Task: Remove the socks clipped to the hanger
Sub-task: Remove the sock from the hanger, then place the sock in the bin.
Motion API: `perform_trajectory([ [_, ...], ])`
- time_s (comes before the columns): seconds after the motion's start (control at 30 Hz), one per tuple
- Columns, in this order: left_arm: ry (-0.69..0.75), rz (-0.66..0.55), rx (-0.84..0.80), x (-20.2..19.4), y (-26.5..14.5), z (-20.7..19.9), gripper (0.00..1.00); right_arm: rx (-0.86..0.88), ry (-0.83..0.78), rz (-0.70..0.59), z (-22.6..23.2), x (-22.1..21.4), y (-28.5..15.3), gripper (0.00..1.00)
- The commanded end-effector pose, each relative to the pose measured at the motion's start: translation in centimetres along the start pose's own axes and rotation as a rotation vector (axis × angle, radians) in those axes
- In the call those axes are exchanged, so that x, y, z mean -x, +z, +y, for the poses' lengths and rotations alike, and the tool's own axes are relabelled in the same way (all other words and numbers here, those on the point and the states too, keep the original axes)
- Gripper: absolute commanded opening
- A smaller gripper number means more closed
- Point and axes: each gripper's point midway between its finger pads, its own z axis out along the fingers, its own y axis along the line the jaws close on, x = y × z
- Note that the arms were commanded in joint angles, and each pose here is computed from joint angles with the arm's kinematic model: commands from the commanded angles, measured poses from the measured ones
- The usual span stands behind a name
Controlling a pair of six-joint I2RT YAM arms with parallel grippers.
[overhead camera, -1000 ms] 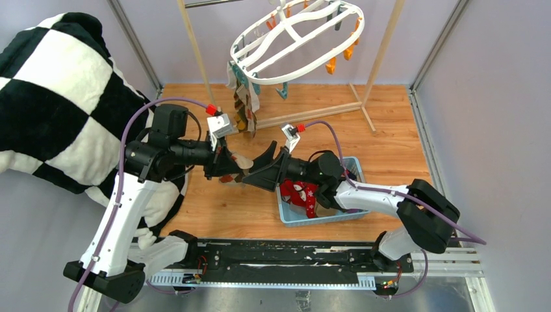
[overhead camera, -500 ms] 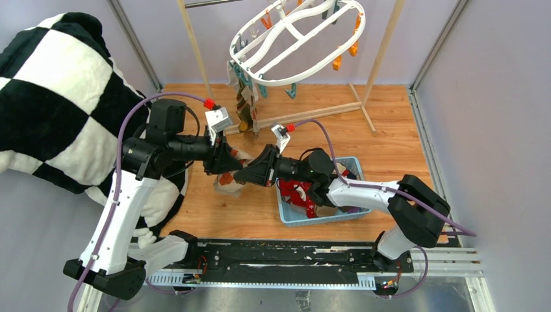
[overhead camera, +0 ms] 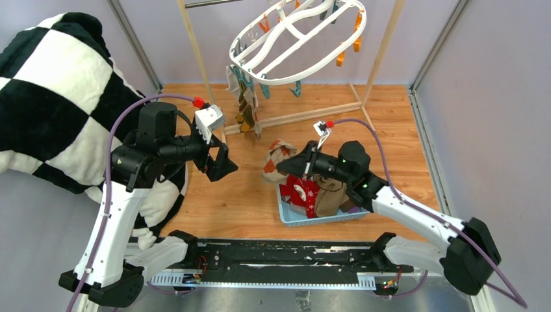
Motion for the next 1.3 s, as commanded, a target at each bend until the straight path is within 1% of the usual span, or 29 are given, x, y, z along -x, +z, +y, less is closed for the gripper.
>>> perform_trajectory([
  [0.0,0.010,0.025,0.227,-0.3,-1.5,3.3,1.00,-0.435,0.095,0.234,-9.2,-6.9,-7.1,0.00],
  [0.13,0.015,0.022,0.271,-0.5,-2.1,3.7,1.00,-0.599,0.196,0.292,-12.7,-9.7,-11.6,0.00],
  [0.27,-0.035,0.022,0.279,-0.9,-2.0,4.2,1.00,-0.710,0.208,0.440,-14.3,-12.3,-14.0,0.09],
  [0.3,-0.052,0.023,0.289,-1.0,-2.1,4.6,1.00,-0.736,0.183,0.488,-14.4,-12.4,-14.6,0.16],
  [0.37,-0.074,0.026,0.304,-1.2,-2.2,5.2,1.00,-0.792,0.144,0.532,-14.4,-11.6,-15.5,0.38],
  [0.43,-0.092,0.025,0.323,-1.3,-2.4,5.9,1.00,-0.793,0.086,0.505,-13.5,-9.7,-15.4,0.55],
  [0.47,-0.101,0.025,0.332,-1.4,-2.5,6.3,1.00,-0.774,0.055,0.475,-12.8,-8.5,-15.0,0.62],
  [0.5,-0.111,0.025,0.338,-1.5,-2.6,6.6,1.00,-0.760,0.031,0.447,-12.2,-7.5,-14.6,0.67],
  [0.53,-0.122,0.025,0.346,-1.6,-2.7,6.9,1.00,-0.743,0.010,0.417,-11.5,-6.3,-14.2,0.68],
  [0.57,-0.136,0.025,0.352,-1.7,-2.8,7.2,1.00,-0.735,-0.001,0.396,-11.0,-5.5,-13.9,0.67],
  [0.6,-0.150,0.024,0.356,-1.9,-2.9,7.5,1.00,-0.723,-0.004,0.379,-10.6,-4.8,-13.6,0.64],
  [0.73,-0.196,0.023,0.371,-2.5,-3.1,8.4,1.00,-0.677,0.029,0.355,-9.8,-4.0,-12.2,0.39],
  [0.8,-0.215,0.021,0.380,-2.7,-3.3,8.7,1.00,-0.675,0.056,0.353,-10.6,-4.4,-11.6,0.28],
  [0.87,-0.227,0.020,0.386,-3.0,-3.4,9.0,1.00,-0.685,0.085,0.353,-12.1,-5.3,-11.4,0.20],
  [0.97,-0.241,0.008,0.409,-3.2,-4.0,9.4,1.00,-0.684,0.151,0.359,-14.4,-7.1,-10.8,0.13],
  [1.03,-0.248,0.009,0.417,-3.4,-4.2,9.7,1.00,-0.651,0.203,0.370,-15.5,-8.7,-10.1,0.11],
  [1.17,-0.269,0.017,0.415,-3.9,-4.0,10.0,1.00,-0.617,0.300,0.440,-17.2,-11.4,-9.1,0.07],
  [1.27,-0.282,0.033,0.414,-4.6,-3.7,10.2,1.00,-0.620,0.309,0.447,-18.0,-12.8,-9.0,0.04],
])
